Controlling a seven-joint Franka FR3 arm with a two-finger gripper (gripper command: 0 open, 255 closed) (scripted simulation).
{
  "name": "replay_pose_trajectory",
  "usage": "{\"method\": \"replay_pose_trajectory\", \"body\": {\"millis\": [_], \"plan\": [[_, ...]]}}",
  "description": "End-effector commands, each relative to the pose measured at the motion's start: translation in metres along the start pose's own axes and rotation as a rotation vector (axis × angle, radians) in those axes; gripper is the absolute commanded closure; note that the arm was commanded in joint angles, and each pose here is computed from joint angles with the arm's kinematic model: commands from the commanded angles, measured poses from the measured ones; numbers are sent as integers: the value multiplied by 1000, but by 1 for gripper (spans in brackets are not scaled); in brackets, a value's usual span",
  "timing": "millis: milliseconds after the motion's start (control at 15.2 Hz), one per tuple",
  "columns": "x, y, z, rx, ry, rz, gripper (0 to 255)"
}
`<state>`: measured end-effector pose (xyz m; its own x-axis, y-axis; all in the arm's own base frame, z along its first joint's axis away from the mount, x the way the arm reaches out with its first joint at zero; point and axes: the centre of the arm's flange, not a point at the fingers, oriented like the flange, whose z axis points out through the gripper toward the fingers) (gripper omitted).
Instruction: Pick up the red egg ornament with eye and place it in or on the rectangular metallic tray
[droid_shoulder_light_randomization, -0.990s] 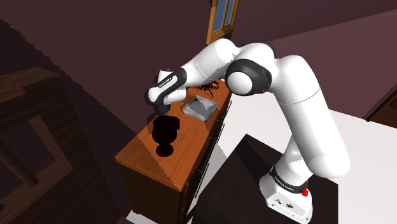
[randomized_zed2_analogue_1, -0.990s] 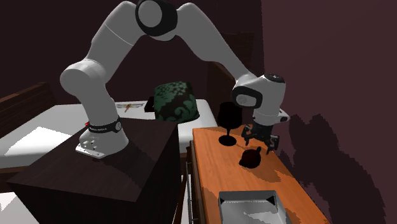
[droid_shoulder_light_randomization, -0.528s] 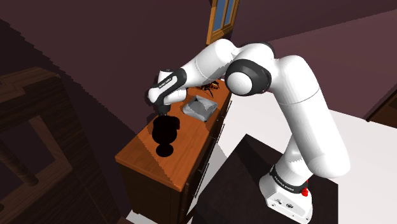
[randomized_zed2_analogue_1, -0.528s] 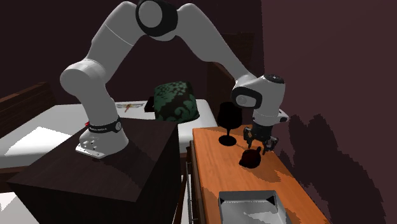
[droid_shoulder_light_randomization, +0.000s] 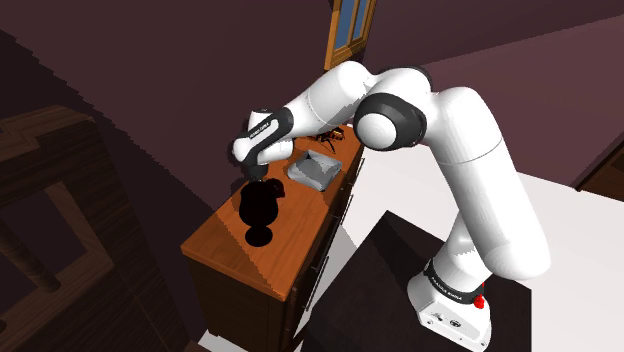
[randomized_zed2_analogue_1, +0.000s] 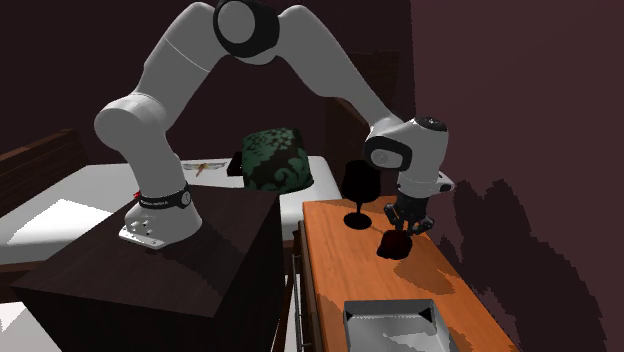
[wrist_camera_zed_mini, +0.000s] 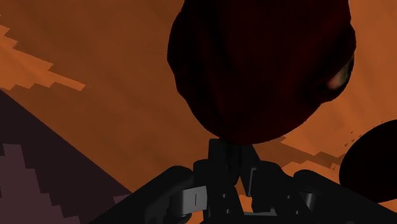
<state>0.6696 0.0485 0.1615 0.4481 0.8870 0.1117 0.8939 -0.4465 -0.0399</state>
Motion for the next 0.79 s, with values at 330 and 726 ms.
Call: {"method": "replay_pose_trajectory", "body": {"millis": [330, 726], "plan": [[3, -1, -26, 0, 0, 0, 255], [6, -2, -57, 0, 0, 0, 255]]}}
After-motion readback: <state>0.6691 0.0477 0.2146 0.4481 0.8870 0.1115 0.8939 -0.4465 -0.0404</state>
